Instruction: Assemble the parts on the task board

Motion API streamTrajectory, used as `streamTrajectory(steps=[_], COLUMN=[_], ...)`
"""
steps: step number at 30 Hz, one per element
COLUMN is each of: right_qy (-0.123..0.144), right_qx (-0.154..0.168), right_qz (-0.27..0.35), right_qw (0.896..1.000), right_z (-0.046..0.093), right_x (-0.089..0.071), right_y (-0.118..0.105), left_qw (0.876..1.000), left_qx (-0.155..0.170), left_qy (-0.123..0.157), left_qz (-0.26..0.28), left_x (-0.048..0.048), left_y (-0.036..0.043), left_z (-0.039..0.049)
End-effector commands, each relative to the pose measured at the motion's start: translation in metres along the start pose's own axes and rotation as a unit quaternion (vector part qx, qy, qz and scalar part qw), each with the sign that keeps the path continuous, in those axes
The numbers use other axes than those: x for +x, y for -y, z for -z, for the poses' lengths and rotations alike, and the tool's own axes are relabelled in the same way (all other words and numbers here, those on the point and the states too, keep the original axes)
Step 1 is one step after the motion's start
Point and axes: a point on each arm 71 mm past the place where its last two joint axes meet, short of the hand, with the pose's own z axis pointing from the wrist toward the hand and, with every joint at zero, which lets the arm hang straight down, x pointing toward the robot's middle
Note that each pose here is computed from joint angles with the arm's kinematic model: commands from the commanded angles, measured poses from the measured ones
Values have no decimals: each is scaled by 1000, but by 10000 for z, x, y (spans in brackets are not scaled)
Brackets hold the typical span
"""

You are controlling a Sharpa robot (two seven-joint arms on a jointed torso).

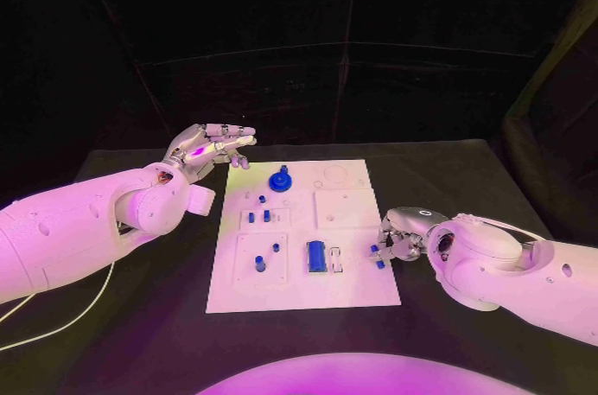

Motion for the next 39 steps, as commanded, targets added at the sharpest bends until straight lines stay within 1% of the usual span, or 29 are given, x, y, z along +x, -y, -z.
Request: streamTrajectory(steps=[1,12,15,18,26,30,33,36,39], right_qy=[-14,-28,-30,-26,15,33,49,55,52], right_qx=[-3,-8,-9,-10,-18,-24,-29,-33,-36], right_qz=[34,69,70,61,-13,-58,-94,-123,-144], right_qw=[999,997,997,998,1000,998,994,990,987], right_z=[-15,-64,-68,-65,13,57,86,105,109], right_x=[30,70,76,72,2,-32,-61,-73,-69], right_y=[-21,-79,-87,-98,-157,-187,-216,-240,-263], left_qw=[1000,1000,1000,1000,1000,1000,1000,1000,1000], left_qx=[3,1,1,1,1,0,0,0,0], left_qy=[-5,-6,-6,-6,-7,-7,-7,-7,-7], left_qz=[4,4,4,4,4,5,5,5,5], left_x=[11,13,13,12,10,12,14,15,16], left_y=[11,8,8,8,6,5,4,3,2], left_z=[-3,-3,-3,-2,0,-1,-1,-1,-1])
